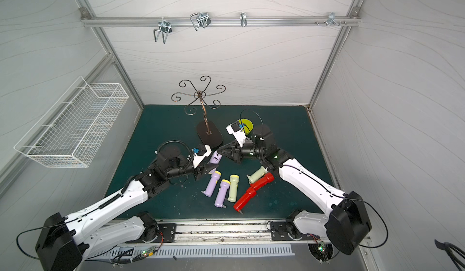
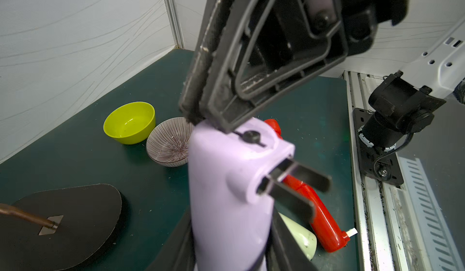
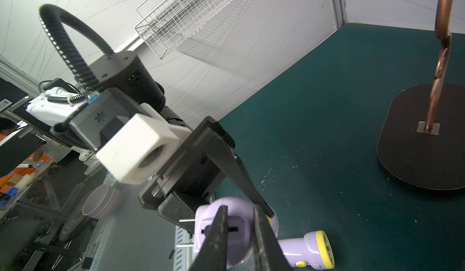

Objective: Close the plug at the bottom of the flashlight
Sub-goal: Close the plug of the flashlight.

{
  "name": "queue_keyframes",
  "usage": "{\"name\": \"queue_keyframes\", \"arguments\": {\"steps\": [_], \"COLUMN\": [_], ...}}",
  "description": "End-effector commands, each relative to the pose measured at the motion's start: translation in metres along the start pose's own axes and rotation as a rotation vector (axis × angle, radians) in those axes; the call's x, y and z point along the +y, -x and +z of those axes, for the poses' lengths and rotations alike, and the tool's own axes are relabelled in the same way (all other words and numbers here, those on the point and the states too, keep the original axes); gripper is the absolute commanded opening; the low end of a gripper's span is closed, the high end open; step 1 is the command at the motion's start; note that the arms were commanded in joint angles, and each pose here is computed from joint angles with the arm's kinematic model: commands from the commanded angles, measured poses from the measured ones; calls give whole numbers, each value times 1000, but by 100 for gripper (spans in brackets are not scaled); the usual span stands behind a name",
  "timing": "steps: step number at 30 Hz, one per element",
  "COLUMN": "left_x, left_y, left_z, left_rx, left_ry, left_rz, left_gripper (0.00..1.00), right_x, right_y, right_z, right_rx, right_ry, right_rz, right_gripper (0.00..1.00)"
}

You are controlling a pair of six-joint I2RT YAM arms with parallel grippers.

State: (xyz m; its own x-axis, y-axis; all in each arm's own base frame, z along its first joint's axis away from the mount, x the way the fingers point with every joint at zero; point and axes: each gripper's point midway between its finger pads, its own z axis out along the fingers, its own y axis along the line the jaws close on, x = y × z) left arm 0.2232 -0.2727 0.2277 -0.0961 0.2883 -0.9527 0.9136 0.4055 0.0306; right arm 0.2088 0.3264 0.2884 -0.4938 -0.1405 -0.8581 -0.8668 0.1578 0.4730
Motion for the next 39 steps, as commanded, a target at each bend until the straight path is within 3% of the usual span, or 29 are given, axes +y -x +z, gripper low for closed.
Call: {"name": "queue_keyframes", "arguments": {"steps": [1,11,13,16,18,24,39], "left_x": [-6,-8,-8,-7,-7,-8,-6], "left_y": [46,45,44,43,43,43,44], "left_z": [-10,-8,-8,-7,-7,-7,-8], "left_rx": [-153,-149,-147,-142,-141,-143,-147], "left_ry": [-17,-26,-27,-24,-23,-23,-10], "left_rz": [83,83,83,81,81,81,90], "left_gripper": [0,0,0,0,0,0,0], "right_x": [-9,-15,-7,10,21,32,26], "right_y": [-9,12,17,18,15,4,-3], "right_z": [1,-16,-19,-19,-15,-7,0], "right_rx": [25,-42,-52,-41,-16,32,53], "right_ry": [-9,-4,20,47,54,61,75], "right_rz": [37,61,41,-4,-46,-82,-56], "right_gripper": [17,16,25,48,53,54,34]}}
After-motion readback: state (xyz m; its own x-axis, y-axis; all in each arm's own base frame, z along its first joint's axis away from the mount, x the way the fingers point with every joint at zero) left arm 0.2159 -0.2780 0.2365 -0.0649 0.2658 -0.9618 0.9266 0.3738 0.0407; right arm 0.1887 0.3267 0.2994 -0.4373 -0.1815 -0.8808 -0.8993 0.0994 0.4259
